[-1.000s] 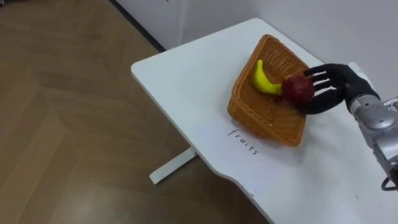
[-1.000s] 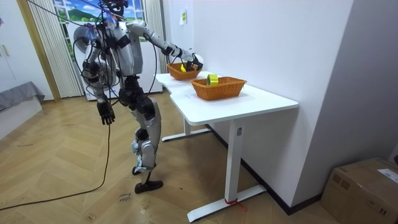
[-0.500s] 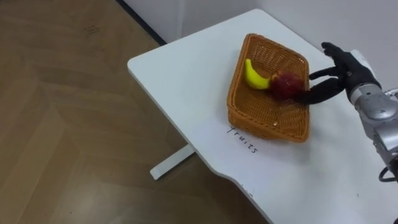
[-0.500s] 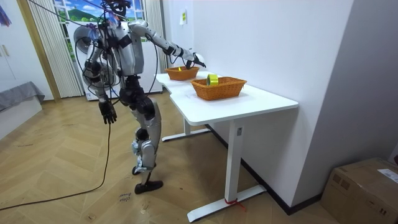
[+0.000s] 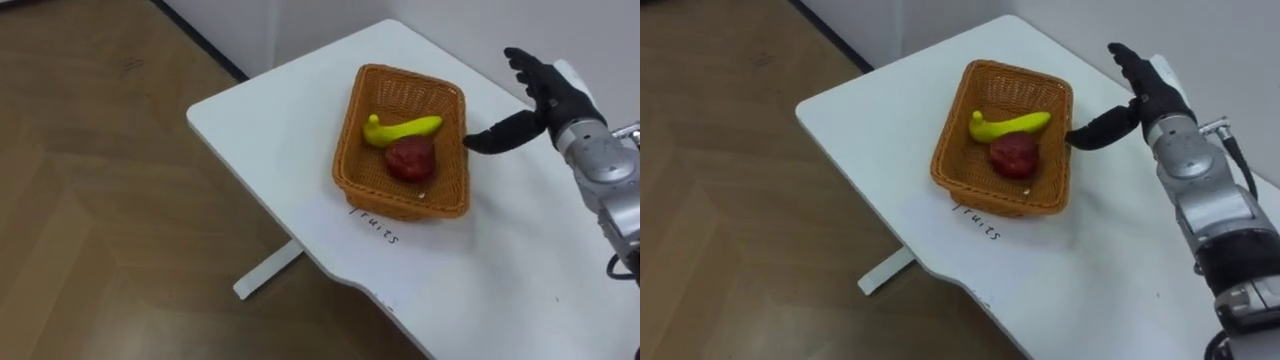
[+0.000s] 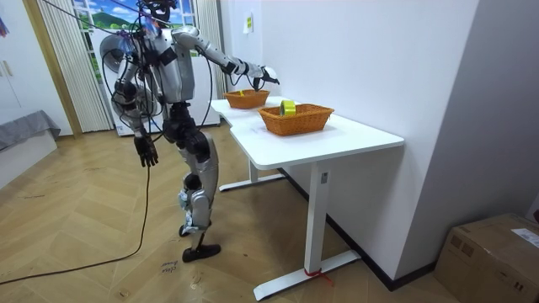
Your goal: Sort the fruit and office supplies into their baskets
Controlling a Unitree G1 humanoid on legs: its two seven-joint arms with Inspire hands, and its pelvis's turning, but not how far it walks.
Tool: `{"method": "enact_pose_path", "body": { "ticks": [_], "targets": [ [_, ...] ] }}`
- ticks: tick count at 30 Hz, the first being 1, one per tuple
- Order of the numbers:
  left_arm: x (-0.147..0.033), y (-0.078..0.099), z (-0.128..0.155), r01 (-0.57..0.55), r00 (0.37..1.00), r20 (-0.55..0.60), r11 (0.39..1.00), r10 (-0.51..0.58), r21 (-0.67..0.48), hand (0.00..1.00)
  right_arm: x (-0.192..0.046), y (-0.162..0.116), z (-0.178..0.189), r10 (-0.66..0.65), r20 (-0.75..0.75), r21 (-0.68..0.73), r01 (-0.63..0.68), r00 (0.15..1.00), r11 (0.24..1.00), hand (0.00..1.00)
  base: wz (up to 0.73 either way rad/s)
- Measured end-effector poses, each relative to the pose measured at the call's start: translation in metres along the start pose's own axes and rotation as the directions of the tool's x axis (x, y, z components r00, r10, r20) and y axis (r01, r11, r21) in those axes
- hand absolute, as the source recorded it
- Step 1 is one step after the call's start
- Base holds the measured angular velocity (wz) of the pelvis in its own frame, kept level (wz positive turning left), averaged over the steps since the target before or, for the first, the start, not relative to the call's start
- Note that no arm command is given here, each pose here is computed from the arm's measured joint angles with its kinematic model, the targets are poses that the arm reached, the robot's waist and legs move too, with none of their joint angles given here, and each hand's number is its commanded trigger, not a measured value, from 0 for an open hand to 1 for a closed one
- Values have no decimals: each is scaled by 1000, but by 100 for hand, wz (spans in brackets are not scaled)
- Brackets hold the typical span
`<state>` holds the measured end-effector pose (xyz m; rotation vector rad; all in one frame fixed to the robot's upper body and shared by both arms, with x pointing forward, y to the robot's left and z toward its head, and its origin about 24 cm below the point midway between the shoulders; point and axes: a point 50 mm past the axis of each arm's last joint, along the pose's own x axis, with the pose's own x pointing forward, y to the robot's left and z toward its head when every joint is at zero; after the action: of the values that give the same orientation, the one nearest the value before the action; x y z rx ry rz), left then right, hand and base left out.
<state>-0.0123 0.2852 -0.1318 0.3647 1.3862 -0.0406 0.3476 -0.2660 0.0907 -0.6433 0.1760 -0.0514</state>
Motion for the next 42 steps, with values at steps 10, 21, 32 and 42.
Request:
{"method": "enact_pose_path", "body": {
  "ticks": [10, 21, 32, 42],
  "targets": [
    [0, -3, -5, -16, 1000, -27, 1000, 15, -12, 0, -3, 3, 34, 10, 144, -18, -8, 990, 1000, 0, -1],
    [-1, -6, -2, -26, 1000, -12, 1000, 26, -14, 0, -14, -8, 72, -30, 313, 108, -4, 949, 994, 0, -11],
    [6, -8, 18, -45, 998, 34, 998, 47, -46, 0, -24, -41, 71, -169, 323, 338, 53, 931, 940, 0, -23],
    [7, 1, 25, -92, 994, 52, 993, 96, -69, 0, -44, -83, 65, -370, 308, 434, 216, 877, 875, 0, -30]
  ]
}}
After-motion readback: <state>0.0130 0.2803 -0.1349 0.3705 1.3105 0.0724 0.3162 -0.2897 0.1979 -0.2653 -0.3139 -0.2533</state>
